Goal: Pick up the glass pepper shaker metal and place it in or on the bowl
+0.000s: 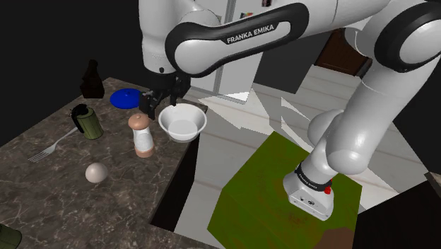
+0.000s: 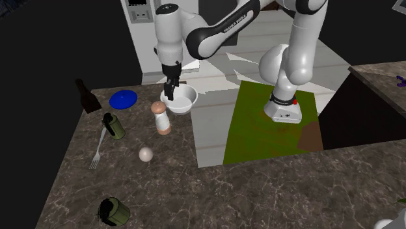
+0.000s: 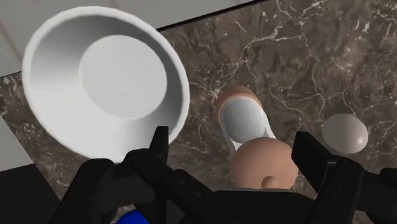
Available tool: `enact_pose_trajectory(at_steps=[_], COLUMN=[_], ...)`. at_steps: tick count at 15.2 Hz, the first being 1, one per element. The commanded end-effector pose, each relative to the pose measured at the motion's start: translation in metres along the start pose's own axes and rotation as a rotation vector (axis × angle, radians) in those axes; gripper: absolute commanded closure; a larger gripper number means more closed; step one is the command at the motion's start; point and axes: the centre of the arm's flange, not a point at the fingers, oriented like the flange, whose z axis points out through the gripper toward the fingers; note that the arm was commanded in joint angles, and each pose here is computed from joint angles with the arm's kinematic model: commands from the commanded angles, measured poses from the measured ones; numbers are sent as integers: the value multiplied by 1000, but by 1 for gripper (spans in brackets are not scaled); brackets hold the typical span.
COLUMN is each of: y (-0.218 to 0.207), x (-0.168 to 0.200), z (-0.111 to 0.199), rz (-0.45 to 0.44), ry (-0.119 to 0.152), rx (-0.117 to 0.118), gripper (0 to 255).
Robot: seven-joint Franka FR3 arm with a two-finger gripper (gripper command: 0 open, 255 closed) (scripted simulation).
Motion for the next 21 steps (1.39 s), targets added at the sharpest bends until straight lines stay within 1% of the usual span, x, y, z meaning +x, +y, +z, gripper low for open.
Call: enact_pose_trajectory(at_steps=[1, 4, 5, 12, 20, 21], y=[-17, -46, -48, -48, -48, -48], x=[17, 40, 43, 44, 44, 44], z=[8, 19, 20, 60, 59, 59], rz=[-3, -10, -11, -11, -11, -11], ry=[9, 22, 23, 23, 23, 23], rx=[0, 0, 0, 0, 0, 0], gripper=[0, 0, 0, 0, 0, 255])
